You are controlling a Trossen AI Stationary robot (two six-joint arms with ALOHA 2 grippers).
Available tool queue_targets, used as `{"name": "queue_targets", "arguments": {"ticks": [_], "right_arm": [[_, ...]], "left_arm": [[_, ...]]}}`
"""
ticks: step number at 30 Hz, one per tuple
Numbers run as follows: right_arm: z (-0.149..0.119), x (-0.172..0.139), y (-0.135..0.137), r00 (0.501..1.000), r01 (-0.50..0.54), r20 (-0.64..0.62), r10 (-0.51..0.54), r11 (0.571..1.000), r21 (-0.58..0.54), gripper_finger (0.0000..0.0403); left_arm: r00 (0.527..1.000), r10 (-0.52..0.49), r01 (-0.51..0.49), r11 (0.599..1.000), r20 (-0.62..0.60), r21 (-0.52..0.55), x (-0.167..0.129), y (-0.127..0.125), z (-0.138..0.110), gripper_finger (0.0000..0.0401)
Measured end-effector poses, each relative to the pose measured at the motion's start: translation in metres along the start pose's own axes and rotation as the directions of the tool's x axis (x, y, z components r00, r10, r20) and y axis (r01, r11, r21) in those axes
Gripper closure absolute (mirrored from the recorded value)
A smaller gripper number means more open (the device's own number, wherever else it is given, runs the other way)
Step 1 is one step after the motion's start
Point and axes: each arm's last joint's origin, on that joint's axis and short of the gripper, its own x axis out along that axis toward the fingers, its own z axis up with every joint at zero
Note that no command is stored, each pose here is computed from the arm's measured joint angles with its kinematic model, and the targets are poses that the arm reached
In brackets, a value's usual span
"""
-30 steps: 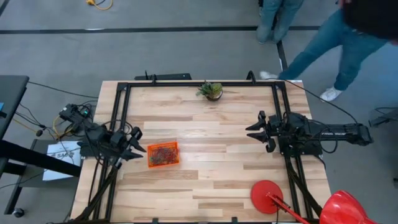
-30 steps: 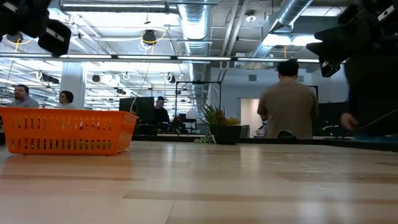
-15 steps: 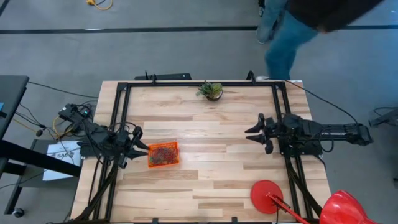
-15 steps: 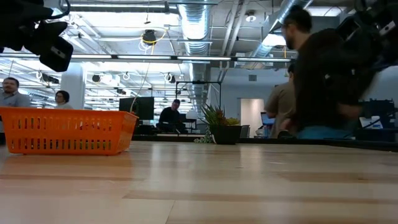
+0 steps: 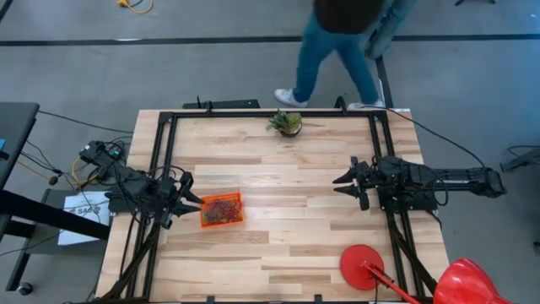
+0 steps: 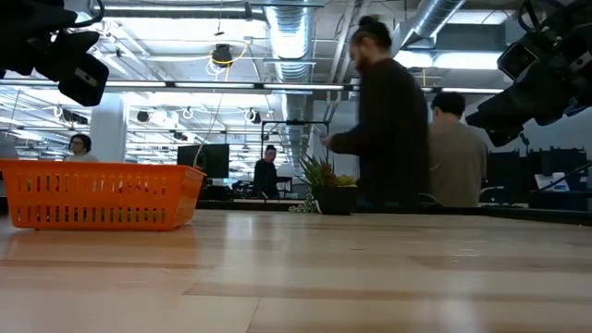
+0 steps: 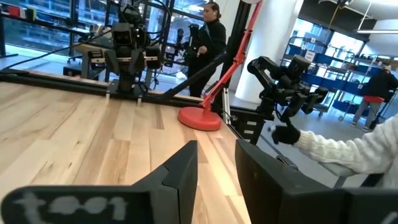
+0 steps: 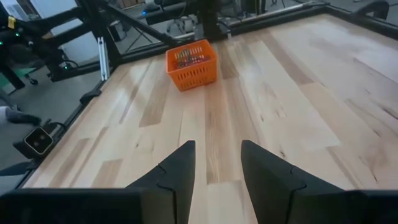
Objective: Pick and place rubber bands into bin
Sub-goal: Return to Home Position
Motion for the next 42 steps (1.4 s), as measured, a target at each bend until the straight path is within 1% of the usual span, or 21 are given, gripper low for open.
{"name": "queue_targets", "arguments": {"ticks": [33,38,42], "right_arm": [[-0.002,0.0,0.0,1.0,0.003,-0.017,-0.003,1.0,0.003,0.028],[-0.01,0.002,-0.002,0.999,0.009,-0.05,-0.009,1.0,0.01,0.028],[-0.011,0.005,-0.003,0.999,-0.007,0.038,0.008,1.0,-0.005,0.028]], "left_arm": [[1.0,-0.001,0.001,1.0,-0.004,0.0,0.0,0.0,-0.001,0.0303],[1.0,-0.001,0.001,1.0,-0.004,0.001,0.0,0.0,-0.001,0.0303],[1.0,-0.001,0.001,1.0,-0.004,0.002,0.0,0.0,-0.001,0.0303]]}}
